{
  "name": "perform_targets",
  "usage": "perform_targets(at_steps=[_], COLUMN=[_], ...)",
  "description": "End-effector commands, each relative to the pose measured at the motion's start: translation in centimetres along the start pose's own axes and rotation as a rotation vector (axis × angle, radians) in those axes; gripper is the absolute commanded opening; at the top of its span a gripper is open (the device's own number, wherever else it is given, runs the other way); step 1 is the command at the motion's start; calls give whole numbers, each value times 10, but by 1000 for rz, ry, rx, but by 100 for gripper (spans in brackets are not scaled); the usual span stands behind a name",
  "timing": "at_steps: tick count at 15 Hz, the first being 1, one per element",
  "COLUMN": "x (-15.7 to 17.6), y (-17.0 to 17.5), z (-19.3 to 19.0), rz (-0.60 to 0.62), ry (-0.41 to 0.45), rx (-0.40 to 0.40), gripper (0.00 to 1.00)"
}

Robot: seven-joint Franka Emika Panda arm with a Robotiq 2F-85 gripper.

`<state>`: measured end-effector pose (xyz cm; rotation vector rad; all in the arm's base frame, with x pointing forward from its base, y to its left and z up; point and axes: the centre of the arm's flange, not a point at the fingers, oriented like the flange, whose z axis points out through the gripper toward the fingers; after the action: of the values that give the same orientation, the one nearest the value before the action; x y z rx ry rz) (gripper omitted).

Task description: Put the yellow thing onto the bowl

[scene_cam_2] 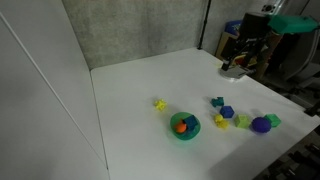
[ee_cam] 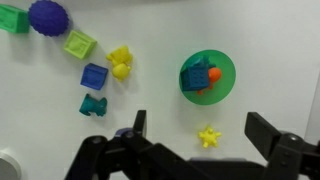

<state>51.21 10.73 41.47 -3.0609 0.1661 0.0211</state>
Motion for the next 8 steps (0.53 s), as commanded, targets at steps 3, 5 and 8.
perform_targets(at_steps=[3,5,8], x=[70,84,71], y=[-32,-42,-41], z=[36,47,55], rz=[-44,-46,-46], ry=[41,49,38], rx=[55,60,58], gripper=[100,100,100])
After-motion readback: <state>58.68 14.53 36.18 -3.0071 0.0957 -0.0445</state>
